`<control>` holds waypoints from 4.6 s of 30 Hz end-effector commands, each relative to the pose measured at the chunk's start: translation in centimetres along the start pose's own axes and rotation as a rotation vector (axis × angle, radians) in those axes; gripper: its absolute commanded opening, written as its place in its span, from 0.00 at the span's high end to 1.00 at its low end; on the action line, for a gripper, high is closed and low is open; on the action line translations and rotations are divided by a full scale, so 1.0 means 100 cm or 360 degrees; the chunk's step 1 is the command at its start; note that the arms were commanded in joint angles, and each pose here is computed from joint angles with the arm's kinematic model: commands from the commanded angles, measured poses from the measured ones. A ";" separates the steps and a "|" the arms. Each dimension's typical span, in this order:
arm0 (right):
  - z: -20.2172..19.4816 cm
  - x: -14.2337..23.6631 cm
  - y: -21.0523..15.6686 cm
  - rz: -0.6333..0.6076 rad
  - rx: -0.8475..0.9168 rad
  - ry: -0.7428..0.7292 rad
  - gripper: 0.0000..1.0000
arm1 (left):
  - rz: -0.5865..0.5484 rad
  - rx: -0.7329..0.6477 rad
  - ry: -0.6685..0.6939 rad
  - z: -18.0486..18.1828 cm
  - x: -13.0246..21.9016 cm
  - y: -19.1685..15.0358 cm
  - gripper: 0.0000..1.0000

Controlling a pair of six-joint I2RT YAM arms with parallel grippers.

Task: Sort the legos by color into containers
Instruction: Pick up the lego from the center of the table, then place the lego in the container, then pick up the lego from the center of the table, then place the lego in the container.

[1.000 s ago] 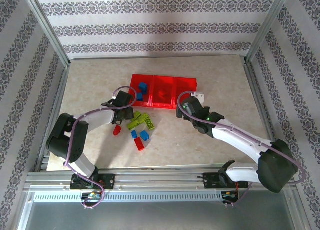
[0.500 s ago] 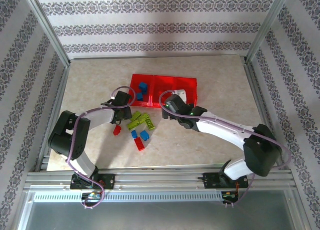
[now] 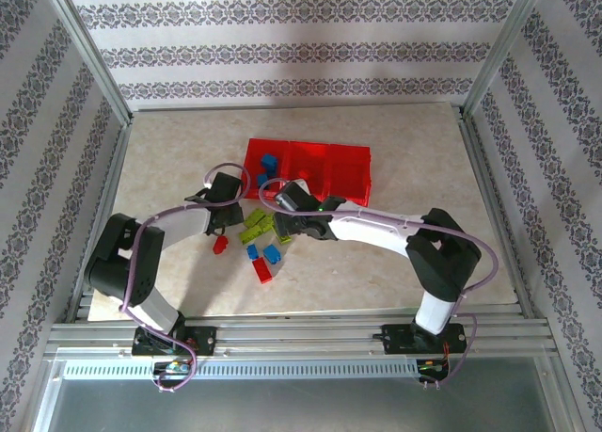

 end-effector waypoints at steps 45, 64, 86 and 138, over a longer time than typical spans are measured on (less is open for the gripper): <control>0.020 -0.024 -0.021 0.0144 0.0014 0.0041 0.28 | -0.0332 -0.0089 -0.0435 -0.101 0.014 0.137 0.53; 0.024 -0.031 -0.021 0.0170 0.0011 0.0057 0.33 | -0.0583 0.0089 -0.0376 -0.054 0.094 0.126 0.01; 0.023 -0.055 -0.034 0.0309 0.0054 -0.0021 0.49 | -0.0746 0.0339 -0.0095 0.039 0.130 0.054 0.00; -0.179 -0.016 0.083 0.0010 -0.0397 -0.0521 0.75 | -0.0657 0.0357 -0.0130 0.036 0.111 0.044 0.00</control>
Point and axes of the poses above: each hand's point on the last joint's axis, 136 mm out from that joint toward the fingers, its own x axis back along the fingers, its own z axis along the line the jaws close on, y = z × x, the point moved 1 cm from there along x, back along the fingers, and after that the axes turned 3 degrees about -x, right-handed, at the moved point
